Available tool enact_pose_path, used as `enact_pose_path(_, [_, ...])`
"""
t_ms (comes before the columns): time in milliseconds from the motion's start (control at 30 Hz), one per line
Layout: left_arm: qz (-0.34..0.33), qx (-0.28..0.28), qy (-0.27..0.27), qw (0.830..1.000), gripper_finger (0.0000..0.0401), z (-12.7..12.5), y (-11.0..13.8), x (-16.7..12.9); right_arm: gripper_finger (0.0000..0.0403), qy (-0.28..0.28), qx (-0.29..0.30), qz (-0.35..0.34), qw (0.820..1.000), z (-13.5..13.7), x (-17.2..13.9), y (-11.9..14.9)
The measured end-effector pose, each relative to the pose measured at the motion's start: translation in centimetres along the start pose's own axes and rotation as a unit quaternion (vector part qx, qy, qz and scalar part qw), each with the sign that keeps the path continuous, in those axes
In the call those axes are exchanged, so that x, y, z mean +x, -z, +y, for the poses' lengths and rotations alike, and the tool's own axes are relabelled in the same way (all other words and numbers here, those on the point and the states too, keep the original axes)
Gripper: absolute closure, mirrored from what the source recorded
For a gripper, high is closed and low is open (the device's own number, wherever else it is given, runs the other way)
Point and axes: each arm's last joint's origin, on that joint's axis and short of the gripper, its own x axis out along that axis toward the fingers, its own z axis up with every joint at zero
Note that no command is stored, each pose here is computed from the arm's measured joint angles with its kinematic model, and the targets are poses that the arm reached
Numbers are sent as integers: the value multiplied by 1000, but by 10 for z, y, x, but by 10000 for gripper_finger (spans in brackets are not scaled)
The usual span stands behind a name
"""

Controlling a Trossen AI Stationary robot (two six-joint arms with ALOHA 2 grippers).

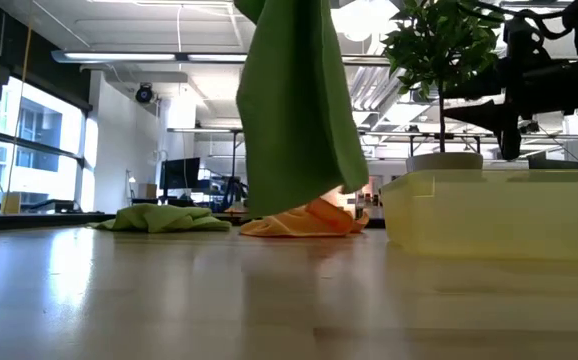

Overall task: Fold microfiber towels
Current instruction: Fold the bottom green microfiber cloth

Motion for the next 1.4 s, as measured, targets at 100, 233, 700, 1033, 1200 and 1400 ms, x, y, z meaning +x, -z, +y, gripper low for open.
enact_pose_path(100, [-1, 4, 0, 1000, 401, 0, 0, 0, 286, -8, -3, -7, 1000, 1, 0, -1])
enact_pose_path(233, [-7, 14, -2, 1000, 401, 0, -1, 0, 286, -35, -11, -38, 999, 7, -1, -8])
enact_pose_path(700, [-62, -47, -92, 993, 401, 24, -10, 1, 286, -123, -25, -86, 988, 23, -1, -18])
enact_pose_path(1033, [-56, -135, -170, 975, 401, 50, -4, 1, 286, -103, -244, -42, 963, 67, 28, -32])
enact_pose_path(1200, [-54, -141, -186, 971, 401, 59, -1, 1, 286, -40, -312, 52, 948, 84, 51, -28])
enact_pose_path(1400, [-58, -169, -195, 964, 401, 66, 1, 1, 286, 53, -375, 95, 921, 95, 79, -18])
